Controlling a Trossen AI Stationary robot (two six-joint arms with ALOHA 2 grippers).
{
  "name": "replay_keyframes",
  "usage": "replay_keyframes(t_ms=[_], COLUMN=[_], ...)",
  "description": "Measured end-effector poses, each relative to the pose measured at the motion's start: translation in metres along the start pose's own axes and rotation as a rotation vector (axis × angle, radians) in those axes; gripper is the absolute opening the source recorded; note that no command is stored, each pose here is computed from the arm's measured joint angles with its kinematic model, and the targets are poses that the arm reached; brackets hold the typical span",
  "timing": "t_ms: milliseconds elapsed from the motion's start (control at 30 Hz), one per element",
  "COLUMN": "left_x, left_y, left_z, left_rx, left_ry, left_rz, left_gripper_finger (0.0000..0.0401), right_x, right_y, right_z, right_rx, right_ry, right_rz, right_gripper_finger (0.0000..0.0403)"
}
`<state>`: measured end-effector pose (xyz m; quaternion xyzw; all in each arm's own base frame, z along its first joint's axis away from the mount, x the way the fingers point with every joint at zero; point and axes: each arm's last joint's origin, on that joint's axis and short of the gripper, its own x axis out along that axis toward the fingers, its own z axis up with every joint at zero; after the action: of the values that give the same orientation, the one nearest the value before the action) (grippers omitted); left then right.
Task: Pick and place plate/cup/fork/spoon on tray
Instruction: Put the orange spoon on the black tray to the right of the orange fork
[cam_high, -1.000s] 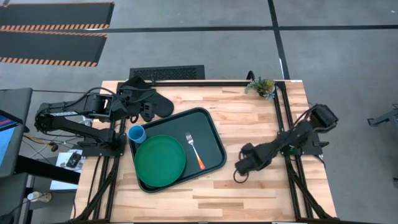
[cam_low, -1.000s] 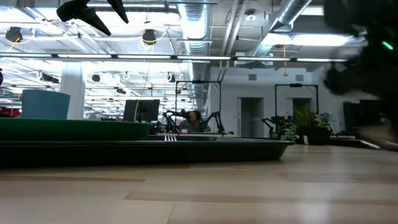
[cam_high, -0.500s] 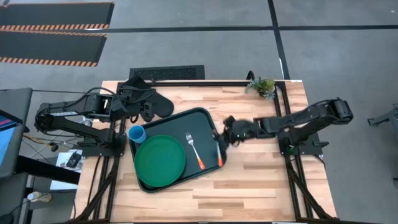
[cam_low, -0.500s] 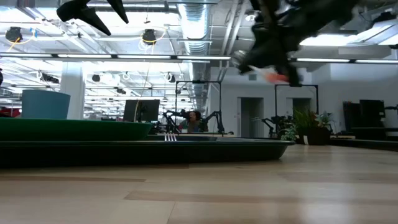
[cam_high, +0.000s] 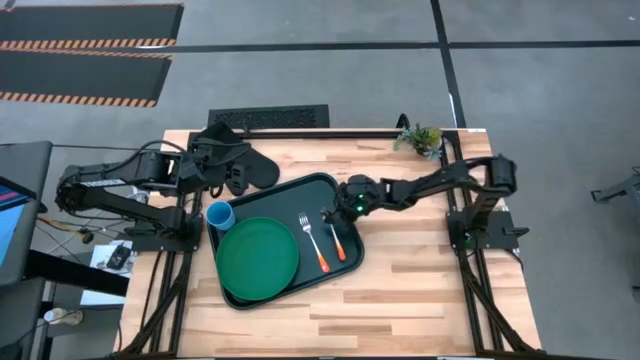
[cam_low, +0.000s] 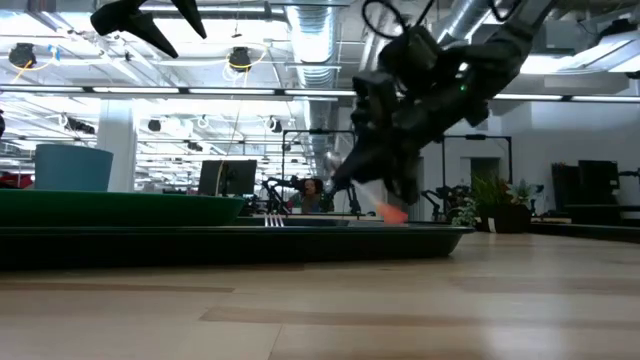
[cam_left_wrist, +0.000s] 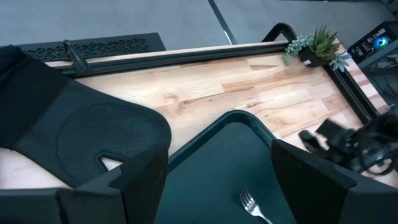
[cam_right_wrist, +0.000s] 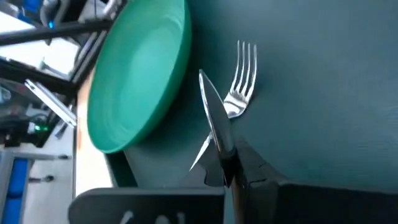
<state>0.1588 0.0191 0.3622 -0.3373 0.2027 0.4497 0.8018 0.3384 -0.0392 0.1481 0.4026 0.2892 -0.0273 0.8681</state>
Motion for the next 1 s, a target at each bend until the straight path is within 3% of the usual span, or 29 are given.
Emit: replay_keyframes(t_ms=[467,700,1000], left_x=[0.0,0.0,0.0], left_y=[0.0,0.0,0.0], left_z=[0.001,0.001,0.001], left_rx=[-0.003,-0.002,-0.003], left_ry=[-0.018,-0.019,-0.02], left_rz=[0.009,0.01,0.011], left_gripper_finger=[0.027,0.027,0.027], right_x=[0.023,0.022,0.023], right_y=[-0.009,-0.012,-0.013], right_z=[-0.003,-0.006,-0.011], right_rx=[0.023,0.04,0.035], right_ry=[0.006,0.027,0.057], right_rz=[-0.035,-0.072,-0.097], right_gripper_finger=[0.001,0.0051,0.0061])
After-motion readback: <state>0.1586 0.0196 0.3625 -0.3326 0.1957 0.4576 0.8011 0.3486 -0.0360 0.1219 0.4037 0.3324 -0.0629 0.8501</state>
